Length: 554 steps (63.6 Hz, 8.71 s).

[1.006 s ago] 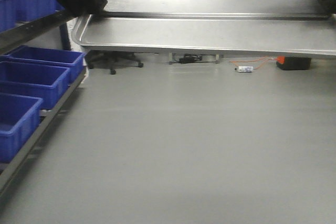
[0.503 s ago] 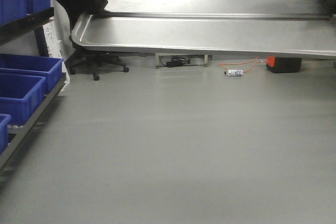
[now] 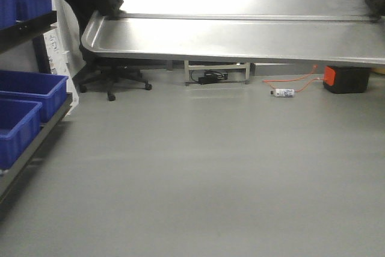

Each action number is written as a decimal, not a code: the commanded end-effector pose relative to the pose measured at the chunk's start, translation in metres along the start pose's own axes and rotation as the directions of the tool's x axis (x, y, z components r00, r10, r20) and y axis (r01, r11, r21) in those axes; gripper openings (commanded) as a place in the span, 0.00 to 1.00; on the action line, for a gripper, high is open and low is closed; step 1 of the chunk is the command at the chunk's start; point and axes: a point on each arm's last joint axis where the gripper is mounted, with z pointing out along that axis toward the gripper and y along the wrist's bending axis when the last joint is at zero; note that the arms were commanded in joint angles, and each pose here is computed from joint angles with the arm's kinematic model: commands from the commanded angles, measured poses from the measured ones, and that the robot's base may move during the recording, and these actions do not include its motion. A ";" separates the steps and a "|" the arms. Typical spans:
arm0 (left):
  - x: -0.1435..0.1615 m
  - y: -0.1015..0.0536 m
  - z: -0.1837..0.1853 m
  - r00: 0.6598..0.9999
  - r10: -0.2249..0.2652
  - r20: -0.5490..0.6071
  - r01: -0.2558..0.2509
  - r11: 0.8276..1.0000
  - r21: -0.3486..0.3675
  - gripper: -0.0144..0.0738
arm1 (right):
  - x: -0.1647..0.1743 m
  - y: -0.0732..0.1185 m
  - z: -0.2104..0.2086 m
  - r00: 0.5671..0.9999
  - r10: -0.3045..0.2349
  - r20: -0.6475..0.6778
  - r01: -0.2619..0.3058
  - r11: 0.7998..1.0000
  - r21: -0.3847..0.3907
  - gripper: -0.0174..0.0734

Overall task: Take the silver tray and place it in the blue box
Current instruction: 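Hold the tray in both grippers while the base turns away, then keep holding the tray while the base drives to the blue bins, then position the held tray above the open blue bin, then lower the tray into the blue bin and open both grippers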

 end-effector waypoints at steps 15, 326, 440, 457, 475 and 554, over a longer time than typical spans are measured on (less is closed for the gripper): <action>-0.005 0.007 -0.019 0.996 0.055 0.071 -0.052 0.997 -0.049 0.04 | -0.007 -0.009 -0.013 0.995 -0.066 0.069 0.061 0.995 0.073 0.25; -0.029 0.023 -0.040 0.981 -0.046 0.189 0.094 0.964 -0.251 0.04 | -0.007 -0.009 -0.013 0.995 -0.066 0.070 0.061 0.995 0.074 0.25; -0.026 0.014 -0.039 0.982 -0.110 0.151 0.133 0.979 -0.153 0.04 | -0.011 -0.007 -0.014 0.991 -0.071 0.111 0.066 0.996 0.055 0.25; -0.036 0.015 -0.061 0.976 -0.098 0.197 0.134 0.975 -0.178 0.04 | -0.028 -0.001 -0.039 0.976 -0.096 0.195 0.093 0.995 0.027 0.25; -0.041 0.024 -0.087 0.966 -0.052 0.253 0.119 0.958 -0.260 0.04 | -0.060 0.023 -0.053 0.963 -0.109 0.248 0.136 0.986 -0.092 0.25; -0.093 0.173 -0.027 0.951 -0.183 0.250 0.271 0.883 -0.382 0.19 | -0.161 0.148 0.087 0.906 -0.245 0.346 0.326 0.924 -0.198 0.26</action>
